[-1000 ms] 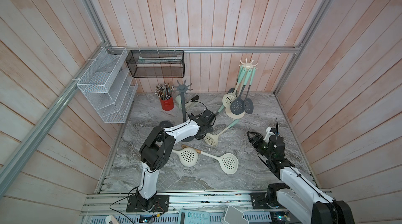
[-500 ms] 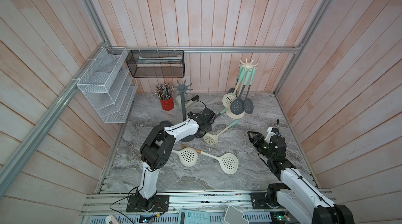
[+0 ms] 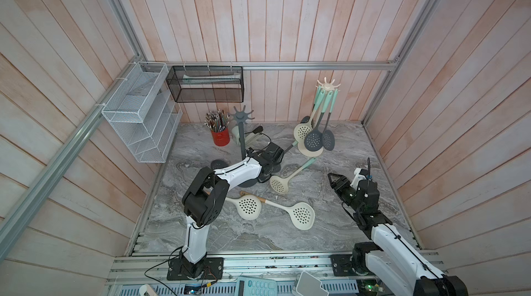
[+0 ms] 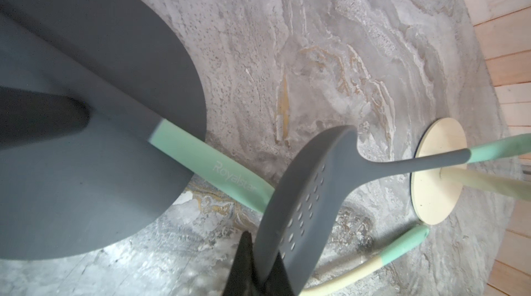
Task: Hang the skimmer on the kitchen utensil rack
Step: Pick up the skimmer from the center of the board.
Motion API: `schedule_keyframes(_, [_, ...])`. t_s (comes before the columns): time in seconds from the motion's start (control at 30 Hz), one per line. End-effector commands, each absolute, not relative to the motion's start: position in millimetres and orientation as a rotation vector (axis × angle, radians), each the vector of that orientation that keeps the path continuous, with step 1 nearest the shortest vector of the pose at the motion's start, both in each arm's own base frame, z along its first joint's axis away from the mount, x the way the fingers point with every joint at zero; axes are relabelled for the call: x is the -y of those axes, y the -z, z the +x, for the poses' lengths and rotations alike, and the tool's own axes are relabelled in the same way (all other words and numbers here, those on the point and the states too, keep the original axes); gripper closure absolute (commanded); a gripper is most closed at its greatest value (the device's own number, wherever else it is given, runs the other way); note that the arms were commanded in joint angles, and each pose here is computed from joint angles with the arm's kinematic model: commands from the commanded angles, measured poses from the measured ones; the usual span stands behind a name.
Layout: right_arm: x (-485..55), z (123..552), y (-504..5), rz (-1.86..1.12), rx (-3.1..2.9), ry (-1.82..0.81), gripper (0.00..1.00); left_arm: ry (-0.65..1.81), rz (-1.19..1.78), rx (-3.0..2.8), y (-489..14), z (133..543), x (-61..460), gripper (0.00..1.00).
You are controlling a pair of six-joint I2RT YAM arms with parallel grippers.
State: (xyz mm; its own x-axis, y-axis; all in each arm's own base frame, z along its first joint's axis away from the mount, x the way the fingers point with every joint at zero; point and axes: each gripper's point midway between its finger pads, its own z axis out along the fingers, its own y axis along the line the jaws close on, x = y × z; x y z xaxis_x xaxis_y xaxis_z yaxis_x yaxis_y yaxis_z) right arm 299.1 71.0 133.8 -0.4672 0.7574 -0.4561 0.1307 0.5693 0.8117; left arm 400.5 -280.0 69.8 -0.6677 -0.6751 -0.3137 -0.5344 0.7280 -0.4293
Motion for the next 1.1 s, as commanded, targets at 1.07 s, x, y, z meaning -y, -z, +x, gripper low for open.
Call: schedule_keyframes(1.07, [-70.5,280.0,-143.1,0.69,-1.908,-0.934,0.39,0.295,-0.968,-2.561,-75.1,330.4,277.2,0.98])
